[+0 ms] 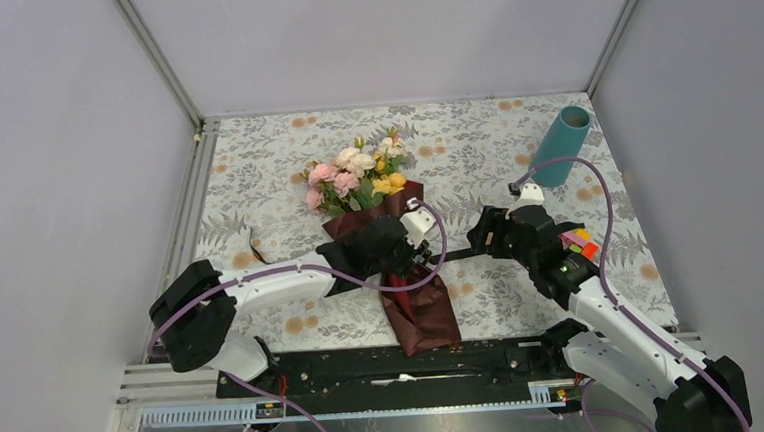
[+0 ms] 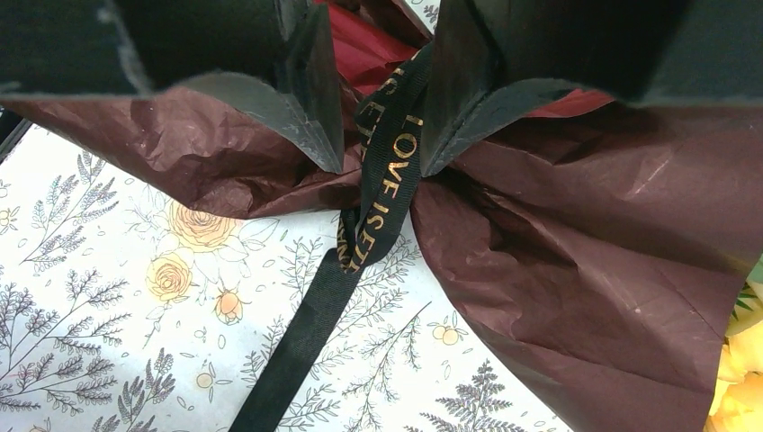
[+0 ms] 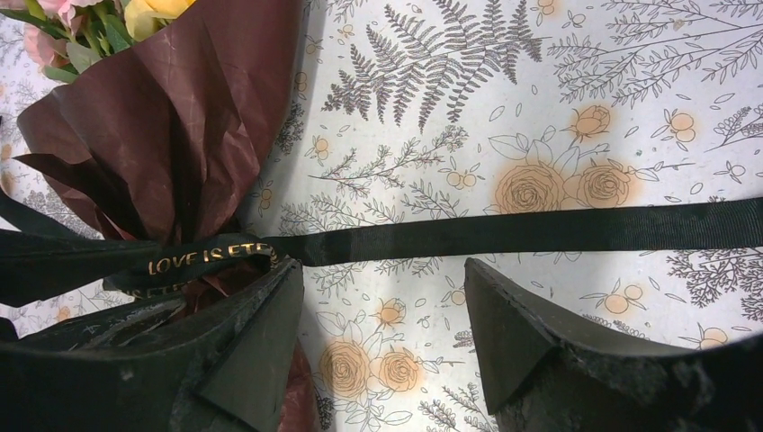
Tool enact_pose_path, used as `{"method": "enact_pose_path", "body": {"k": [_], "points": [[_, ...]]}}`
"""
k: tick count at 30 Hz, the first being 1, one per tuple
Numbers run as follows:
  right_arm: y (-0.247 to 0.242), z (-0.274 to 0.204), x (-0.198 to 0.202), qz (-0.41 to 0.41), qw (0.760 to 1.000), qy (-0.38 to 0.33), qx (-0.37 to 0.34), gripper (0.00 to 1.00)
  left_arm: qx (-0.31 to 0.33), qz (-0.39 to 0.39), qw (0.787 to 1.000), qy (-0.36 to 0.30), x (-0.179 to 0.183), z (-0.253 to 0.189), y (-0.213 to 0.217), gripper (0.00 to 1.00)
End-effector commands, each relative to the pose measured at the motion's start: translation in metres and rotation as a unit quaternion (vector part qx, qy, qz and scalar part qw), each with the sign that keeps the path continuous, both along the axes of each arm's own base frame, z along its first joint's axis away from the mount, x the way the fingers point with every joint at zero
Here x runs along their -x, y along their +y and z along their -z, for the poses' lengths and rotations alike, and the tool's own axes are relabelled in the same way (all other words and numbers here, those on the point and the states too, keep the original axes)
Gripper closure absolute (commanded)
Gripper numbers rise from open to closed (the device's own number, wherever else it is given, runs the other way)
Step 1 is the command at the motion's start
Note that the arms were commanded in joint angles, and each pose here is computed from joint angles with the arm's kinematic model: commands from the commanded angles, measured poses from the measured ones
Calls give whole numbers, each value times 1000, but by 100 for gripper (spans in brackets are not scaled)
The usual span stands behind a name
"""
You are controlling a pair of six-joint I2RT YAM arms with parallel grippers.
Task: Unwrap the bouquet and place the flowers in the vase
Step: Untie the ribbon from the wrapping paper.
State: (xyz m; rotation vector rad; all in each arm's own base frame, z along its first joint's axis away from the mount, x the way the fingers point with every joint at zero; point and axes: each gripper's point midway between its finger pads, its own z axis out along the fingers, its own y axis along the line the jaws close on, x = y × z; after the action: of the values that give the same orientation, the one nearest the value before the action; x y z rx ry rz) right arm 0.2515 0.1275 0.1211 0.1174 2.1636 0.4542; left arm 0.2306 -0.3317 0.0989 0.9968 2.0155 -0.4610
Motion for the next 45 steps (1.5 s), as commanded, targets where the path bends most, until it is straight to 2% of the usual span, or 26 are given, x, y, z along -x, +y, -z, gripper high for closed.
{"method": "enact_pose_path", "body": {"k": [1,10,16,21,24,40,45], "points": [[1,2,-1,0,1000,5,-6,28,19,-10,1000,-16,-7,-16,-6,58],[2,4,0,-1,1000,12,-9,28,9,-14,1000,-6,0,-3,-2,55],[8,7,-1,-8,1000,10,-26,28,0,-27,1000,-4,-1,3,-1,60],[12,5,-2,-17,999,13,-29,28,-4,-35,999,1,2,9,2,89],[12,3,-2,-17,999,11,-32,28,4,-40,999,-4,4,3,4,100],[44,-2,10,-115,991,33,-59,29,110,-106,988,7,15,-26,25,100],[68,-12,19,-187,977,33,-93,24,131,-120,984,15,21,-26,34,100]]}}
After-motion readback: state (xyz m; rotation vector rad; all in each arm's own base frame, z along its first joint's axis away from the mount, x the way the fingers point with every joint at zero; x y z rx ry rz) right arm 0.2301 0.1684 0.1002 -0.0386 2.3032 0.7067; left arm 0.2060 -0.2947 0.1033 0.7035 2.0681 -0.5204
